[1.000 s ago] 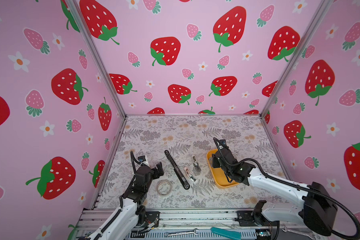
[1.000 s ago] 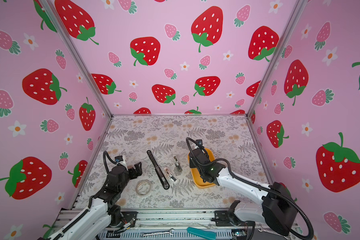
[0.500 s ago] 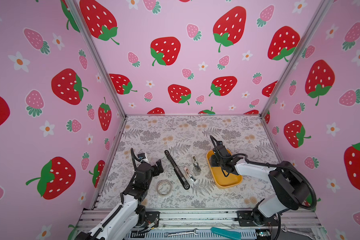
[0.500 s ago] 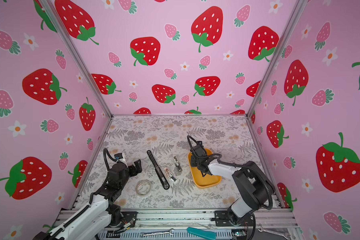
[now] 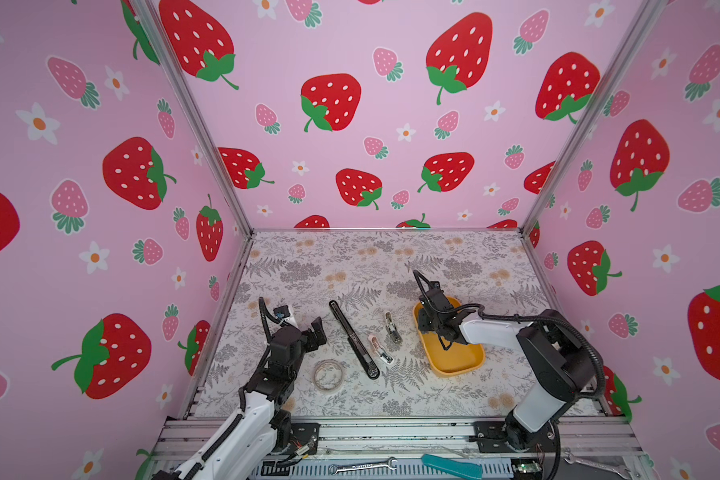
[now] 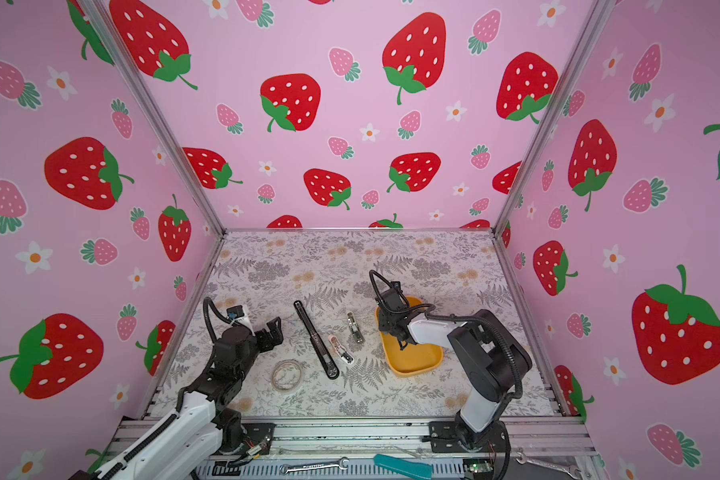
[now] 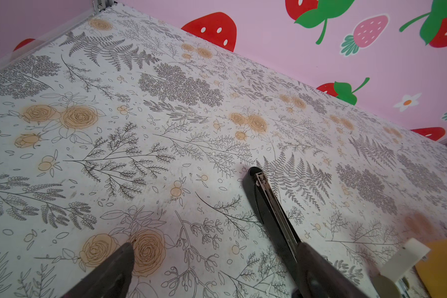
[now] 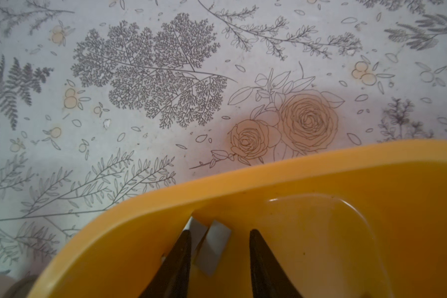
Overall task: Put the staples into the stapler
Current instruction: 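Lower the open right gripper into the yellow tray over a staple strip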
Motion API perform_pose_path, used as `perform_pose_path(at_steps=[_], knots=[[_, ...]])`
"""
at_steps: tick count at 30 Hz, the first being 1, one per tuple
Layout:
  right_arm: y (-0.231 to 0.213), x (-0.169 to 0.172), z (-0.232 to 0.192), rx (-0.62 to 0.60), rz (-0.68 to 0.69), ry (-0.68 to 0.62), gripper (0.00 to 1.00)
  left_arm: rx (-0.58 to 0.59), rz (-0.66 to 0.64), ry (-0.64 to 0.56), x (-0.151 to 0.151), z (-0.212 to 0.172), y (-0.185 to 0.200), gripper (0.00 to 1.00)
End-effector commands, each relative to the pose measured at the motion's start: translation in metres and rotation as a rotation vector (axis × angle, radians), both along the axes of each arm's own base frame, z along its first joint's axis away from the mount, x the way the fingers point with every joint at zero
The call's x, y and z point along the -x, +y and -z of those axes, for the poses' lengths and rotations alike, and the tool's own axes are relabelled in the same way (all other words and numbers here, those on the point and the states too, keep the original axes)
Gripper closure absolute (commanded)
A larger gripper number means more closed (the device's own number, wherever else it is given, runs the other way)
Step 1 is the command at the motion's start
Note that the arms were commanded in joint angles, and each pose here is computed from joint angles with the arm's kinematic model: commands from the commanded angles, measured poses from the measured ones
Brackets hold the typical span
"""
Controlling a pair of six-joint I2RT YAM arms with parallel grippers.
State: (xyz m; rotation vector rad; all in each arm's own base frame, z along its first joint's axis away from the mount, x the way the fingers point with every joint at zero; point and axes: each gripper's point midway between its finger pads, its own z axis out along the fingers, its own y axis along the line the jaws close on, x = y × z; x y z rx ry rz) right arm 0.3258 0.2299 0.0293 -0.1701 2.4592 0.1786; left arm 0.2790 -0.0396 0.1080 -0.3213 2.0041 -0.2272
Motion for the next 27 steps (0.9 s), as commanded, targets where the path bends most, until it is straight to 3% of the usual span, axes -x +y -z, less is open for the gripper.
perform_pose_path(at_steps=[1, 17, 27], knots=[[-0.012, 0.001, 0.015, 0.065, 0.021, 0.022, 0.61, -0.005, -0.021, -0.040, -0.004, -0.012, 0.003, 0.01], [-0.049, 0.016, 0.015, 0.158, 0.077, 0.028, 0.73, -0.004, -0.026, -0.045, -0.003, -0.012, 0.004, 0.01], [-0.044, 0.013, -0.009, 0.086, 0.058, -0.026, 0.69, -0.006, -0.027, -0.038, -0.004, -0.012, 0.004, 0.01]])
